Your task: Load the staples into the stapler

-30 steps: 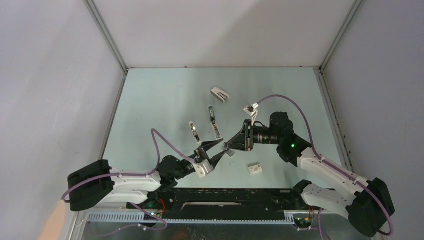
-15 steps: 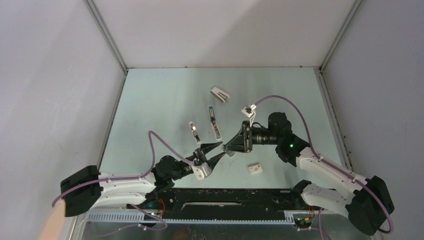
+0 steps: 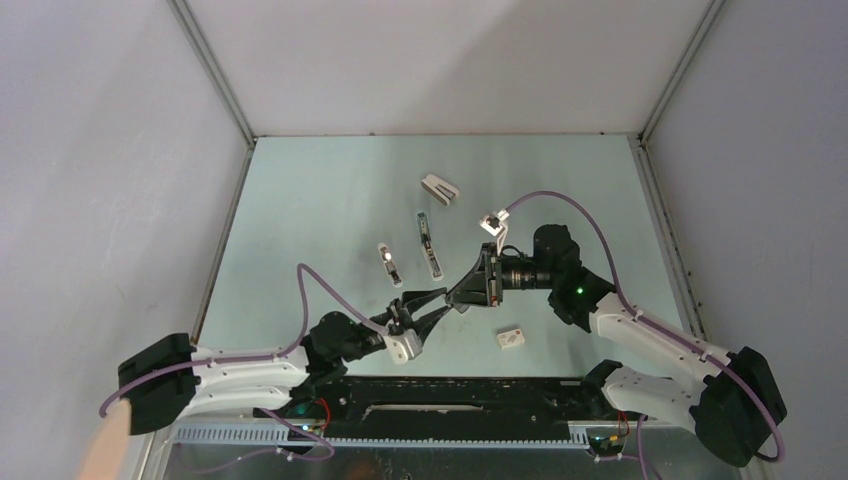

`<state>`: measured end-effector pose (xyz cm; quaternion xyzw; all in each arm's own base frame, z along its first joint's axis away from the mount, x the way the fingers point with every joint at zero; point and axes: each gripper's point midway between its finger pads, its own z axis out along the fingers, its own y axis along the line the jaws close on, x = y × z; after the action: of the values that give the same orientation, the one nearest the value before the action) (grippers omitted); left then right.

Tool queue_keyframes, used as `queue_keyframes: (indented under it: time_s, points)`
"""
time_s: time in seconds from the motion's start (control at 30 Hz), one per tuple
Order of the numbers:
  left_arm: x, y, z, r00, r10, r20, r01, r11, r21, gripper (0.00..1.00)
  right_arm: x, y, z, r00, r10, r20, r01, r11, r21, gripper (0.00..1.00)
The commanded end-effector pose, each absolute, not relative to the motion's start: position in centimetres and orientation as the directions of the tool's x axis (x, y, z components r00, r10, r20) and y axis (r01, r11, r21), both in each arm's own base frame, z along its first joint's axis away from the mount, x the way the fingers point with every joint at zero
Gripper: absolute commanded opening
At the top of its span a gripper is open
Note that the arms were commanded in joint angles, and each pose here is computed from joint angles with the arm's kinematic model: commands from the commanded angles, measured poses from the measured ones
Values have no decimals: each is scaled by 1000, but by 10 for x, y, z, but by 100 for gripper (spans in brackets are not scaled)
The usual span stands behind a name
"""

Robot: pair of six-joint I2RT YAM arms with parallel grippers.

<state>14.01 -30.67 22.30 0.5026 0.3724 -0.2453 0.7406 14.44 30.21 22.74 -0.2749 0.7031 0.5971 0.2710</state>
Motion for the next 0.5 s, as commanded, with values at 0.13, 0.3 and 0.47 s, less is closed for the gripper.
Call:
queue_keyframes:
  time_s: [0.13, 0.3, 0.47]
  points:
    - [135, -306, 256, 650, -50, -758, 705, 411, 578, 34, 144, 307, 233, -669, -60, -741, -743, 99, 662, 12]
    - [135, -307, 254, 639, -35, -768, 713, 402, 575, 29, 145, 307, 231, -671, -61, -739, -740, 105, 664, 13]
    - [138, -304, 247, 586, -10, -810, 739, 417, 530, 29, 148, 304, 233, -668, -44, -743, -741, 124, 660, 28]
